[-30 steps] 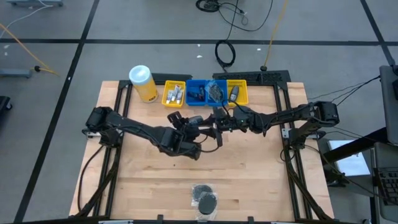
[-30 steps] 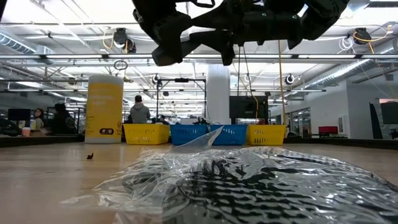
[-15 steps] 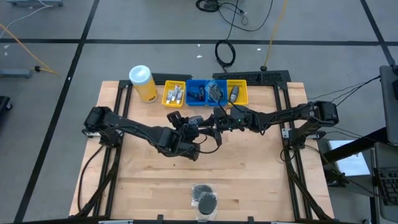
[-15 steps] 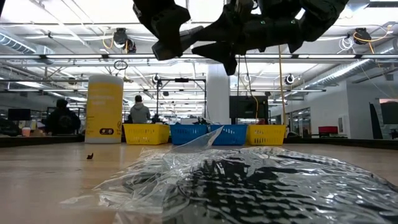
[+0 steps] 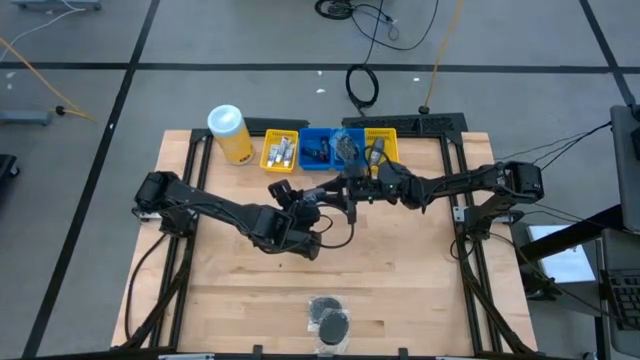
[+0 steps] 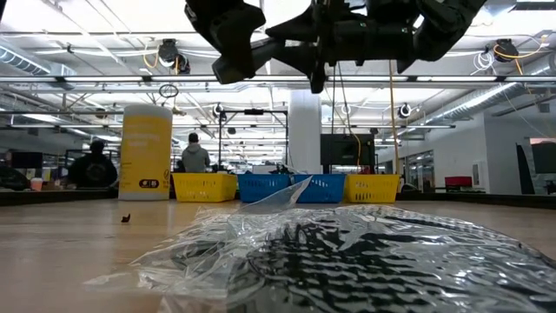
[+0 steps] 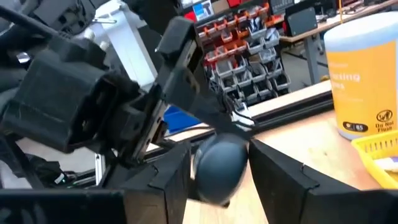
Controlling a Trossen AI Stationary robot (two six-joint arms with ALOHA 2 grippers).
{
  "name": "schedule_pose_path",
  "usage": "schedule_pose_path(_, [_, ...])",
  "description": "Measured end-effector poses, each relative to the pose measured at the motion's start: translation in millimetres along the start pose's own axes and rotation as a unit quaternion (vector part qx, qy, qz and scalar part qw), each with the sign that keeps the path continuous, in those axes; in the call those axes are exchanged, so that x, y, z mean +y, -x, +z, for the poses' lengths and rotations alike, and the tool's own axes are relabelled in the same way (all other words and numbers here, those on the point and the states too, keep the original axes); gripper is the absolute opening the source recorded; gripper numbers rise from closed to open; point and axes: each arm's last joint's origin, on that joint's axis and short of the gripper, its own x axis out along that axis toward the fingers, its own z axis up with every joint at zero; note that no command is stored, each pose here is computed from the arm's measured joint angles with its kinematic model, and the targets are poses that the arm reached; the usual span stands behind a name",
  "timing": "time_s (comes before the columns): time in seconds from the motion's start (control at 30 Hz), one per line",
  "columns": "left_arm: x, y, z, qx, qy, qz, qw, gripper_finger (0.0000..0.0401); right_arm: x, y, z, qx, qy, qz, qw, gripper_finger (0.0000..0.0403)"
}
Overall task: Pick & Place Travel size toiletries
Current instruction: Put the deodorant into the right yellow bin
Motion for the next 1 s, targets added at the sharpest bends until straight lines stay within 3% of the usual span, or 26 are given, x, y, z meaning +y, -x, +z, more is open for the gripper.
schedule_pose_path(0.2, [-1.1,-0.3,1.9,-0.005,0.003,-0.007,1.0,0.0194,-1.4,0.5,1.7,-0.005,-0.006,0.001,1.0,0.0144])
schedule_pose_path(0.37, [-1.2,-0.4,1.3,-0.004,0.001,-0.005,1.0,0.0194,-1.4,0.4,0.4,0.004,-0.004,0.005,1.0,0.0085])
schedule_pose_path(0.73, [-1.4,-0.8,1.2,-0.004,0.005,-0.004,1.0,0.0194,-1.8,0.5,-0.9,0.011,0.0,0.004,1.0,0.0083])
schedule_pose_path(1.0, [0.4,-3.2,1.8,-0.002,0.007,-0.002,1.0,0.0289,-2.7,0.8,-0.7,0.016,0.012,0.01,1.0,0.0079])
